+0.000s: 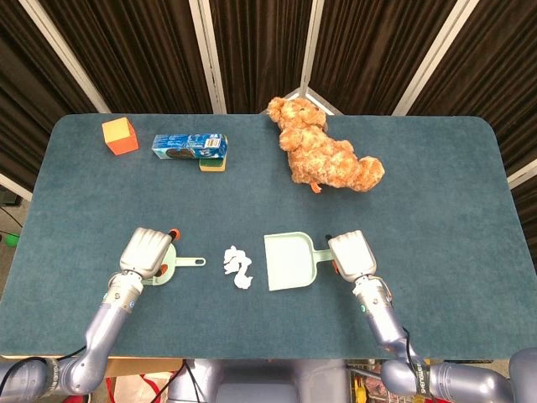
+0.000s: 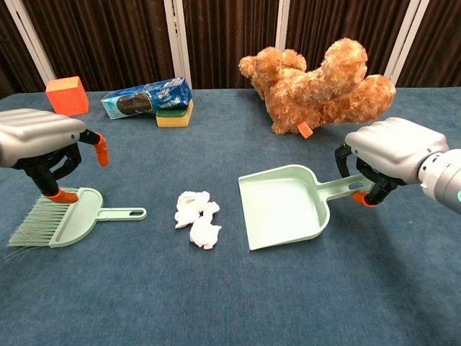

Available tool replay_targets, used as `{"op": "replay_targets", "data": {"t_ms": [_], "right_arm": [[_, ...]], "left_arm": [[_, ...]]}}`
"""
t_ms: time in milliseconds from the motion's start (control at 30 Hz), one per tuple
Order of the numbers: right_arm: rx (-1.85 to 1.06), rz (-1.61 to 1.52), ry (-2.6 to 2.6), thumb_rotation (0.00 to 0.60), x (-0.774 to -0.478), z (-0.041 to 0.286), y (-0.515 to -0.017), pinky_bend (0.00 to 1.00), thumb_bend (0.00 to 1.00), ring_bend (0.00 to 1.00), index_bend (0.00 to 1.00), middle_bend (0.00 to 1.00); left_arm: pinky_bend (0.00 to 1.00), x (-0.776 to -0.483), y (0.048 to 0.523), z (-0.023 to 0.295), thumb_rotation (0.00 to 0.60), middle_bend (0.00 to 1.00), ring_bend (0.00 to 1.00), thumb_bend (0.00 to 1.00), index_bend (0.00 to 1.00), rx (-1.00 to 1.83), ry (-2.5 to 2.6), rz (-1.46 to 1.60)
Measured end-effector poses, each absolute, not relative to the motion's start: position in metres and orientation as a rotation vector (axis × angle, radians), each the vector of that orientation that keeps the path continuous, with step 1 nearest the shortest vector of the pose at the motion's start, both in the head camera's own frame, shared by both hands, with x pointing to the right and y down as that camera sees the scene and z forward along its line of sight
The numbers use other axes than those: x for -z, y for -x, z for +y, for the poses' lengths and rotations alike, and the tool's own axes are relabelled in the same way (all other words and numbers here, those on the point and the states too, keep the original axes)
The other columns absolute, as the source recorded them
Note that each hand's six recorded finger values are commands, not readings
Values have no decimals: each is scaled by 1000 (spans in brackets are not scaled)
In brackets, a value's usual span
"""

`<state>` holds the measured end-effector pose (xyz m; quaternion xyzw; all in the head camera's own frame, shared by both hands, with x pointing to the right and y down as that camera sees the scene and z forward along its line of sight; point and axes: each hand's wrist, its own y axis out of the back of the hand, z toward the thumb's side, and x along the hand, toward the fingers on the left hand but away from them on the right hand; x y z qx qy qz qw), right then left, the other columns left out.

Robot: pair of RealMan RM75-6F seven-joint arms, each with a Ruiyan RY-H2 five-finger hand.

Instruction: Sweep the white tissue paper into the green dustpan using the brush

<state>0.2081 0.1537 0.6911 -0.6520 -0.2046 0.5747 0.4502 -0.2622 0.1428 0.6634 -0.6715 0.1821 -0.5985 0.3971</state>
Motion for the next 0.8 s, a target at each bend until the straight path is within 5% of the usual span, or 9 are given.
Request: {"op": "replay_targets", "data": {"t_ms": [267,800], "right_arm": [[-1404,-513,1606,600,-687,152,-199,864,442,828,666,845],[-1420,-515,1605,600,-690,153,-205,864,444,828,666,845]], "left_arm": [[891,-686,240,149,600,826,804,344,448,1542,1713,430],[900,-710,241,156,600,826,809,358,442,1605,1678,404]]}}
